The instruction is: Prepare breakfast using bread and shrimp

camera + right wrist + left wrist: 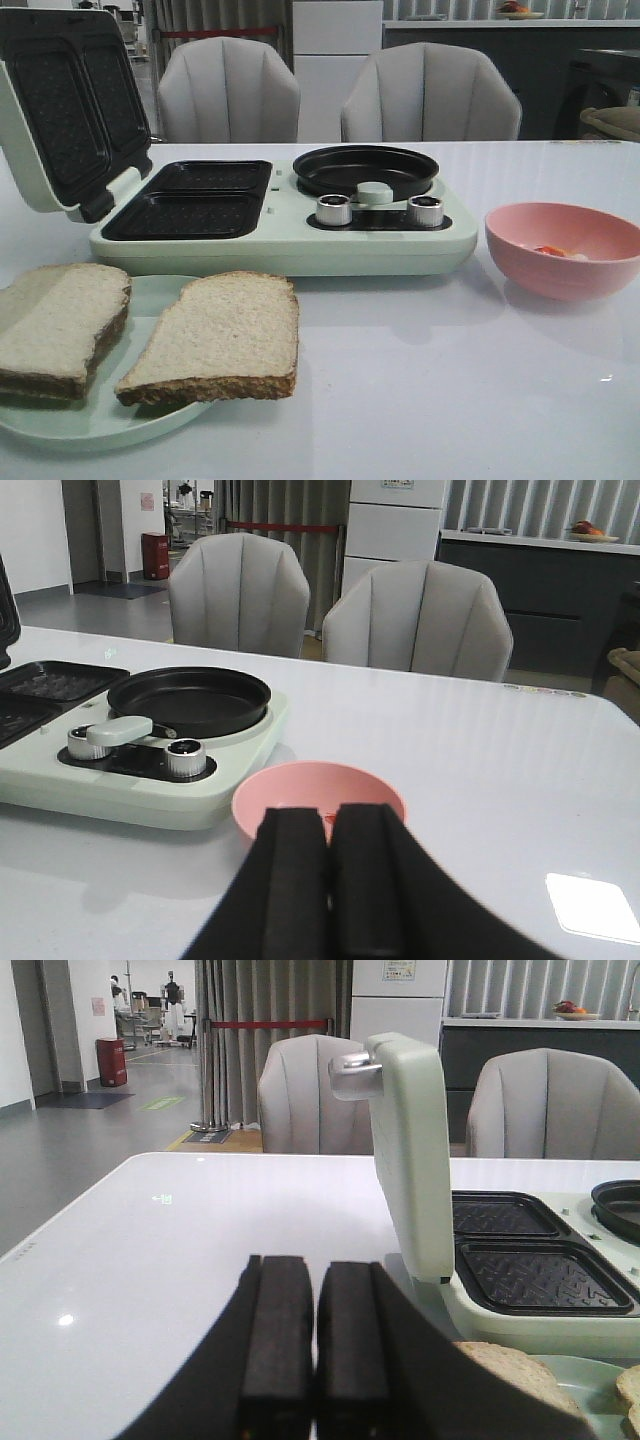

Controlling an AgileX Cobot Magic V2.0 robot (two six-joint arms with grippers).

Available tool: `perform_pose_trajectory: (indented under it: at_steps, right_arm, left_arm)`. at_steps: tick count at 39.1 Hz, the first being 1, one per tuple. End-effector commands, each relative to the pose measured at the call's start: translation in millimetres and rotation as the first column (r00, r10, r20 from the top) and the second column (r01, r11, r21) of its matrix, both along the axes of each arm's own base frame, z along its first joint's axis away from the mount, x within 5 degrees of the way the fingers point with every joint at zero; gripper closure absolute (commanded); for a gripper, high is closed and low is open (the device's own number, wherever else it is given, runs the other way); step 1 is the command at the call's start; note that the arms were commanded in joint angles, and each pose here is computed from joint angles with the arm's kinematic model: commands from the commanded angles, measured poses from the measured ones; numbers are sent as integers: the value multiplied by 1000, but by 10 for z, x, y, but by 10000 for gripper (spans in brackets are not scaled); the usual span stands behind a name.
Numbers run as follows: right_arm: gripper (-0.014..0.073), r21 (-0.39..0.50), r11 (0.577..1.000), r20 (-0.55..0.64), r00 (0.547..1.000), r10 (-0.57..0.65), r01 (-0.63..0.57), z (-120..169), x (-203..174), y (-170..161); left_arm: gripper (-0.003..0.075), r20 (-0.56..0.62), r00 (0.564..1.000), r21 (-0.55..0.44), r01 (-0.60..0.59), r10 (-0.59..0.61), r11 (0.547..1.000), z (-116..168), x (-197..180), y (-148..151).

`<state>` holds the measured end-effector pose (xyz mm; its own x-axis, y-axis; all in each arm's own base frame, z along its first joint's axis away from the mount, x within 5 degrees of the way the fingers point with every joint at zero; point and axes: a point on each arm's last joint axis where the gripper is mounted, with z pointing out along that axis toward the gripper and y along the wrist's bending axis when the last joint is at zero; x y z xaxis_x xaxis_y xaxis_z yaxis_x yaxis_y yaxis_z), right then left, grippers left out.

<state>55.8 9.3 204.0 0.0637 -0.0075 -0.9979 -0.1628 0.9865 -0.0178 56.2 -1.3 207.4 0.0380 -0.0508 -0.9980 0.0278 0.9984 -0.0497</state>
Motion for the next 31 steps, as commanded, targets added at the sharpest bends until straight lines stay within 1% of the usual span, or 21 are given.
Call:
perform_pose_trajectory:
  at_steps: [1,25,31]
  right_arm:
    - [453,9,1000,117,993,-5,4,139,-35,-7]
    - [453,9,1000,117,993,-5,4,139,-35,-7]
    - [453,9,1000,117,993,-5,4,139,-35,-7]
  left_arm:
    - [606,69,998,-6,5,-5,1000,4,-7,-4]
    - [606,69,998,-6,5,-5,1000,4,-7,-4]
    - [606,137,991,2,10,-10,1000,65,-16,-9]
